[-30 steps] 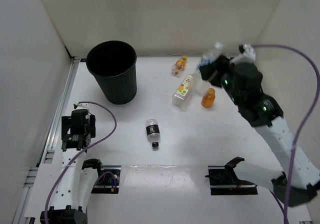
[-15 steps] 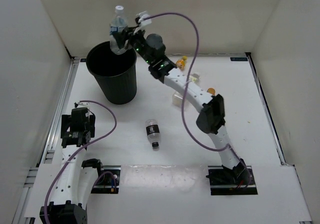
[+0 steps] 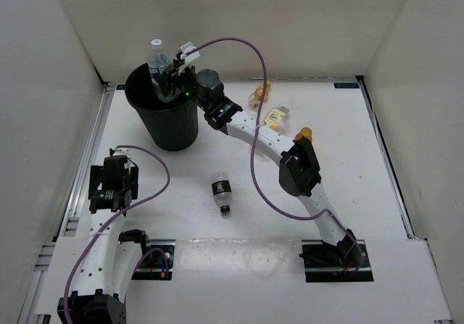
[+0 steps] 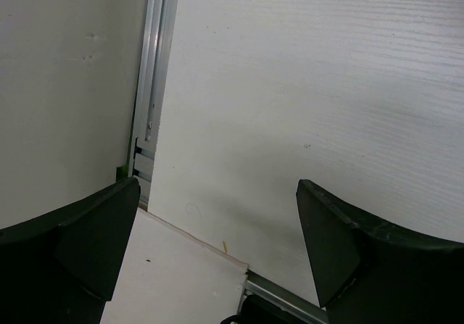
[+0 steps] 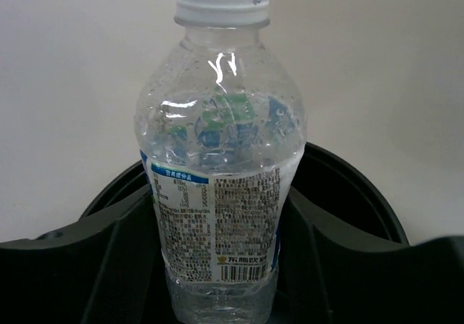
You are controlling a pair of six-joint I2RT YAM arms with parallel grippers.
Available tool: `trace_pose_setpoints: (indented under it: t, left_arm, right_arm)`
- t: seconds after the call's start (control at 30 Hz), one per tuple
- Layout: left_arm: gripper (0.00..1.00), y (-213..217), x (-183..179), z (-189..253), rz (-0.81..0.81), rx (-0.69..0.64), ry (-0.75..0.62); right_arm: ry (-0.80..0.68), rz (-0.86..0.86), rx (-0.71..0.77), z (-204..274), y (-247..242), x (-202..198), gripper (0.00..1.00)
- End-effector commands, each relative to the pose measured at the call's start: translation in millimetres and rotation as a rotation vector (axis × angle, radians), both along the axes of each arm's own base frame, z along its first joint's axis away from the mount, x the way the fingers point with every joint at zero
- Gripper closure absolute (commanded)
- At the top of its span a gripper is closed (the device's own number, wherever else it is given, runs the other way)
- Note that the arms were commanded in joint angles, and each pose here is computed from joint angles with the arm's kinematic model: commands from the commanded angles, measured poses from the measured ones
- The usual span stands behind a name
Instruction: Put the plastic bottles in the bin
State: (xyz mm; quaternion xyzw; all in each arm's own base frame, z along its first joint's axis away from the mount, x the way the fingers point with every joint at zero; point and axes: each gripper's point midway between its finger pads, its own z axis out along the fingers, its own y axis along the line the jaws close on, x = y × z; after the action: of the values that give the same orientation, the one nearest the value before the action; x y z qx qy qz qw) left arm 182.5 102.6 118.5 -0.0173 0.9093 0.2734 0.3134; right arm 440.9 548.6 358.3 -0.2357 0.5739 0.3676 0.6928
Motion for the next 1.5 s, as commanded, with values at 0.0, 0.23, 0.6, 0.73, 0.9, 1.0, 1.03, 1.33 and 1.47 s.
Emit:
trace_pose_setpoints:
  t: [0.0,0.23,0.6,0.73,0.9,1.0,1.03,1.33,1.47]
  left_arm:
    - [0.0,-2,5,9,-0.034,-0.001,-0.016]
    - [0.0,-28,7,33,-0.246,-0.051,0.007]
    - [0.0,-115,-11,135,-1.073,-0.036,0.033]
    - [0.0,-121,18,153,-1.213,0.036,0.047]
    - [0.0,-154,81,199,-1.36,0.004,-0.057]
    - [0.0,-195,122,232,-1.411,-0.079,-0.083]
    - [0.0,-232,119,244,-1.51,-0.065,-0.092]
    - [0.0,-304,55,88,-1.894,0.524,0.353]
    - [0.0,-303,47,41,-2.057,0.776,0.326]
  right_arm:
    - [-0.082,0.011,0.063,66,-14,-24,0.28]
    - [-0.079,0.034,0.063,82,-21,-35,0.1]
    - [-0.113,-0.024,0.036,184,-128,-106,0.0]
    - [0.01,-0.132,-0.075,166,-202,-120,0.0]
    - [0.144,-0.274,-0.159,111,-290,-150,0.0]
    - [0.235,-0.373,-0.138,70,-331,-162,0.0]
    - [0.266,-0.388,-0.106,64,-337,-167,0.0]
    - [0.374,-0.505,-0.069,28,-394,-199,0.0]
    - [0.435,-0.518,-0.072,3,-399,-205,0.0]
